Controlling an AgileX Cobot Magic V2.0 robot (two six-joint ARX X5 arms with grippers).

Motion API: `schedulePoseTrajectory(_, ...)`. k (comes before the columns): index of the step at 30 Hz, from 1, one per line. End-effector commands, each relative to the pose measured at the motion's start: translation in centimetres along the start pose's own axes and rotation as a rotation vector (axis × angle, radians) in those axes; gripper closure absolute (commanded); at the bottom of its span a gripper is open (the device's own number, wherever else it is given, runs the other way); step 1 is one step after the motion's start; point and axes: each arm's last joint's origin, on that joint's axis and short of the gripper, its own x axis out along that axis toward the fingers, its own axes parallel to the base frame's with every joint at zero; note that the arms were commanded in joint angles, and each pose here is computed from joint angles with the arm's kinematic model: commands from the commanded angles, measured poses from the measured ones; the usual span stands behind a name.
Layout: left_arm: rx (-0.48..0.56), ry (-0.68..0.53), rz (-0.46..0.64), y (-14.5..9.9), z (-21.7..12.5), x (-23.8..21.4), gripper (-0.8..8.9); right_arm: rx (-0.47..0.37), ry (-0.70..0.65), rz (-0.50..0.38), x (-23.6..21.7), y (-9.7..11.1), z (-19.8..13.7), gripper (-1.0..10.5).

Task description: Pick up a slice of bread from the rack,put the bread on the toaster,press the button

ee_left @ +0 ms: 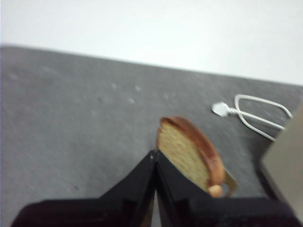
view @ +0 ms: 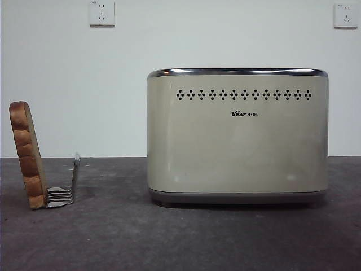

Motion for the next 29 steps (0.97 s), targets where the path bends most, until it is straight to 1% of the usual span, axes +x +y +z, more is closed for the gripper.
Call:
schedulePoseTrajectory(1, -0.043, 0.069, -0.025, -0.5, 1.8, -0.2, 8.19, 0.005, 0.008, -0.005, 0.0, 0.4, 1.4, 9.5)
schedulePoseTrajectory(6, -0.086, 0.236, -0.048, -1.2, 4.7, 0.0, 8.19, 0.001, 0.112, -0.035, 0.2, 1.0, 3.7, 9.5)
schedulePoseTrajectory(8, -0.114, 0.315, -0.028, -1.4, 5.7, 0.2, 8.19, -0.005, 0.169, -0.050, 0.3, 1.3, 4.5, 9.5)
schedulePoseTrajectory(11, -0.131, 0.425, -0.001, -1.8, 7.4, 0.5, 8.16, -0.043, 0.255, -0.070, 0.6, 1.7, 5.9, 9.5)
schedulePoseTrajectory(15, -0.142, 0.498, 0.018, -2.2, 10.0, 1.3, 8.16, -0.086, 0.358, -0.090, 1.1, 2.2, 7.5, 9.5)
schedulePoseTrajectory(21, -0.158, 0.564, 0.036, -2.6, 12.7, 3.1, 8.15, -0.088, 0.448, -0.108, 2.1, 2.7, 9.1, 9.5)
schedulePoseTrajectory(23, -0.169, 0.591, 0.045, -2.6, 13.2, 4.0, 8.15, -0.088, 0.478, -0.106, 2.5, 2.8, 9.5, 9.5)
schedulePoseTrajectory(26, -0.193, 0.664, 0.037, -2.5, 13.4, 5.6, 8.14, -0.085, 0.513, -0.096, 3.1, 3.1, 10.0, 9.5)
schedulePoseTrajectory(29, -0.258, 0.750, 0.004, -2.5, 13.2, 7.5, 7.84, -0.083, 0.527, -0.085, 3.7, 3.3, 10.7, 9.5)
